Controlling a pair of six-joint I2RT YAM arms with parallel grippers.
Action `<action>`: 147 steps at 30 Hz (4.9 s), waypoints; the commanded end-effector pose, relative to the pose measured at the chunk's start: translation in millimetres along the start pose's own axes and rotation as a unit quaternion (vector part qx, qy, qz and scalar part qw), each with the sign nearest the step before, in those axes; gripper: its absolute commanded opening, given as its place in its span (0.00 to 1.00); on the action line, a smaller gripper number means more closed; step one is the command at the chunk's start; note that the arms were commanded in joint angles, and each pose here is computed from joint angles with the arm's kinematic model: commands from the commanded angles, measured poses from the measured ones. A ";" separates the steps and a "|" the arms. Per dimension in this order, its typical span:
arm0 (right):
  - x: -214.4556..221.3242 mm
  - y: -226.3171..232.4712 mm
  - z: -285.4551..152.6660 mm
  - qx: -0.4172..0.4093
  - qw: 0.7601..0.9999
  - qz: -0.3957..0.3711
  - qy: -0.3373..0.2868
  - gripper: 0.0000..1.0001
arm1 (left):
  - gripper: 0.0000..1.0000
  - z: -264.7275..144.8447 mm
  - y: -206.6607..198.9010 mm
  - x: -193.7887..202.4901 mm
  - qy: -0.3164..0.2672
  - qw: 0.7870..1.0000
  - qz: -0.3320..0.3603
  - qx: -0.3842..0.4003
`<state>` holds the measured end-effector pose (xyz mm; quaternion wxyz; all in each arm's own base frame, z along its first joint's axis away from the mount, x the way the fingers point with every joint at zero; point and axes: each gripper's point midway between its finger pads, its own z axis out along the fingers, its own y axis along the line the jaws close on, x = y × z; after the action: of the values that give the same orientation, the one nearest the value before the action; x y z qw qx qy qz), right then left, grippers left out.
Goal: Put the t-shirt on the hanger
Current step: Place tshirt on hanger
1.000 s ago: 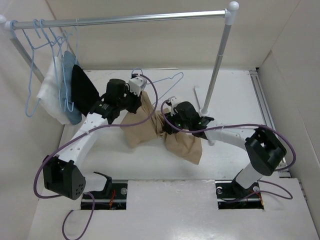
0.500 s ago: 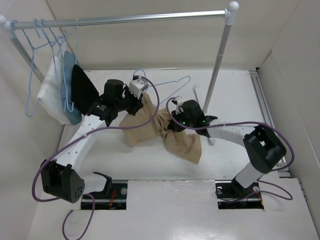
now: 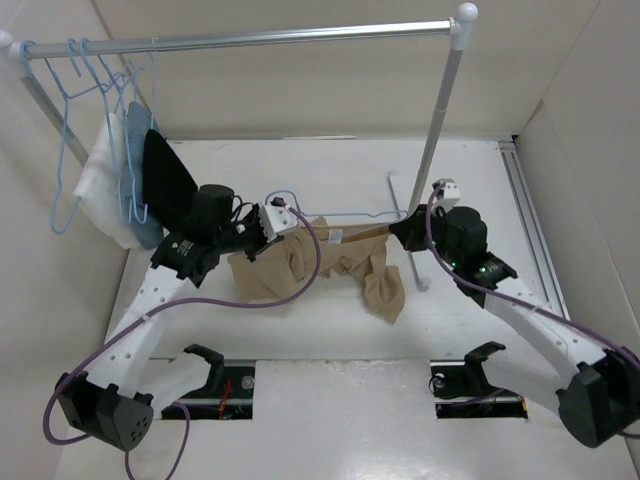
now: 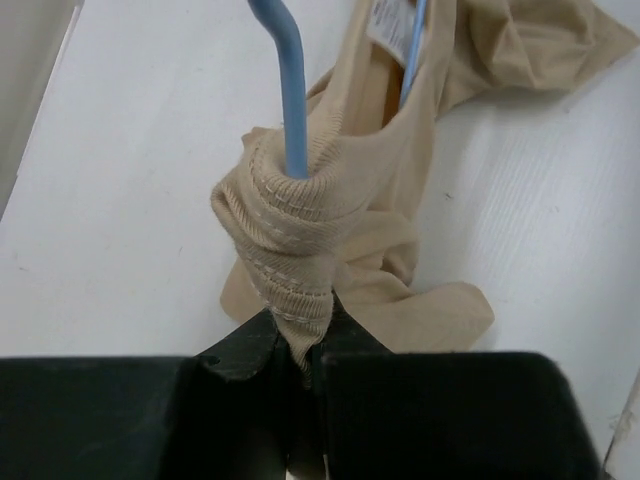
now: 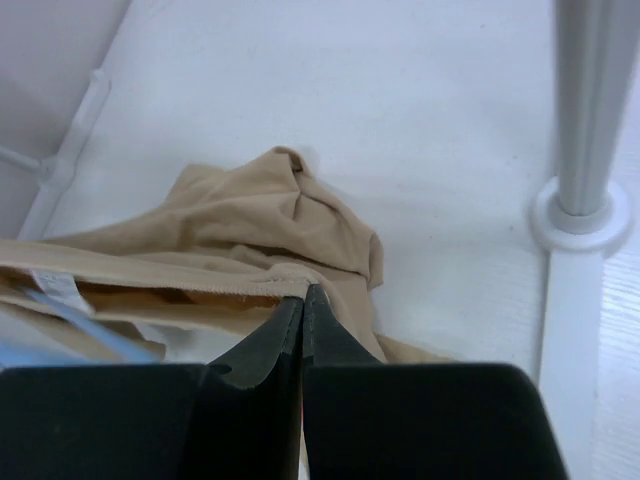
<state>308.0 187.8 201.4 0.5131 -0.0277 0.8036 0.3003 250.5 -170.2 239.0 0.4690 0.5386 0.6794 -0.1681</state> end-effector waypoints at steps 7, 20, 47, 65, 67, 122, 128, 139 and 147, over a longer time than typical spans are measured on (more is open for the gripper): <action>-35.4 -31.7 -54.5 0.111 0.992 -0.026 -0.061 0.00 | 0.00 5.9 46.1 28.0 0.075 0.989 0.031 -0.121; -81.4 -20.4 -78.1 0.129 0.985 -0.077 -0.089 0.00 | 0.00 17.6 45.2 52.5 0.162 0.968 0.144 -0.122; -56.5 -51.7 -87.4 0.149 0.980 -0.133 -0.011 0.00 | 0.00 10.9 60.3 34.4 0.141 0.978 0.046 -0.148; -87.6 5.2 -87.0 0.048 0.983 -0.174 -0.018 0.00 | 0.00 33.4 58.8 52.7 0.225 0.951 0.095 -0.189; -88.0 14.3 -78.6 0.035 0.983 -0.178 -0.012 0.00 | 0.00 41.7 50.4 50.7 0.230 0.950 0.108 -0.180; -65.3 154.6 -12.8 -0.252 0.884 -0.393 -0.016 0.24 | 0.00 21.1 -42.7 -68.4 -0.074 0.991 0.058 0.091; -61.1 145.6 -29.5 -0.242 0.885 -0.398 -0.017 0.00 | 0.00 13.3 -1.7 -54.6 -0.061 0.997 0.026 0.040; -72.2 95.4 -93.4 -0.119 0.912 -0.392 -0.017 0.00 | 0.30 -2.4 57.6 -30.9 -0.044 0.999 -0.004 -0.008; -94.8 98.7 -116.9 -0.108 0.916 -0.386 -0.023 0.00 | 0.71 -4.1 96.3 -28.4 -0.033 0.994 -0.042 -0.100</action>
<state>223.4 198.3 316.5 0.5589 -0.4171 0.6950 0.1748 308.0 -166.9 269.2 0.4953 0.4975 0.6868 -0.1885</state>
